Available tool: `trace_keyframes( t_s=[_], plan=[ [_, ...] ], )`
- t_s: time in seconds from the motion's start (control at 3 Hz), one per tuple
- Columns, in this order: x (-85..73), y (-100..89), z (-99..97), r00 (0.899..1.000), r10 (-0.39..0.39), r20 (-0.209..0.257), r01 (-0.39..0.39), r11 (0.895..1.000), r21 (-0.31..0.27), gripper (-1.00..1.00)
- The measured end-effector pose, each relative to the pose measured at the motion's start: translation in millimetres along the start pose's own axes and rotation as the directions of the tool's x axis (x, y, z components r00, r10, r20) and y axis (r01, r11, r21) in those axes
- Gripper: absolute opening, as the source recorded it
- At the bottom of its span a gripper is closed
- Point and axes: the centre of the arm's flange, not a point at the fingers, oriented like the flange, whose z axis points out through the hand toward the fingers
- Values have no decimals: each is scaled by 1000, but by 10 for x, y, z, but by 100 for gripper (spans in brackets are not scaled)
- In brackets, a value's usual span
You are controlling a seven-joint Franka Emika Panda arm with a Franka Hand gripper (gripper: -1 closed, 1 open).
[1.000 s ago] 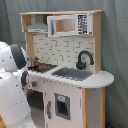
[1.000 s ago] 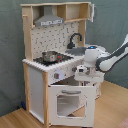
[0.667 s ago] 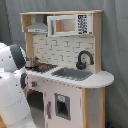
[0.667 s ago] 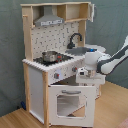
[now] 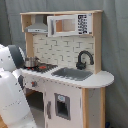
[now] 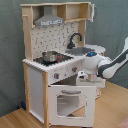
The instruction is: Play with the kitchen
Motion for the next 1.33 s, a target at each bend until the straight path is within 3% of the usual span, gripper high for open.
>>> trace_keyframes(
  t_s=[0.67,1.33],
  plan=[
    [252,-182,75,1000,-5,10,5,1000,-31,-100],
    [478,-169,110,999,-23,32,25,997,-74,-100]
  ],
)
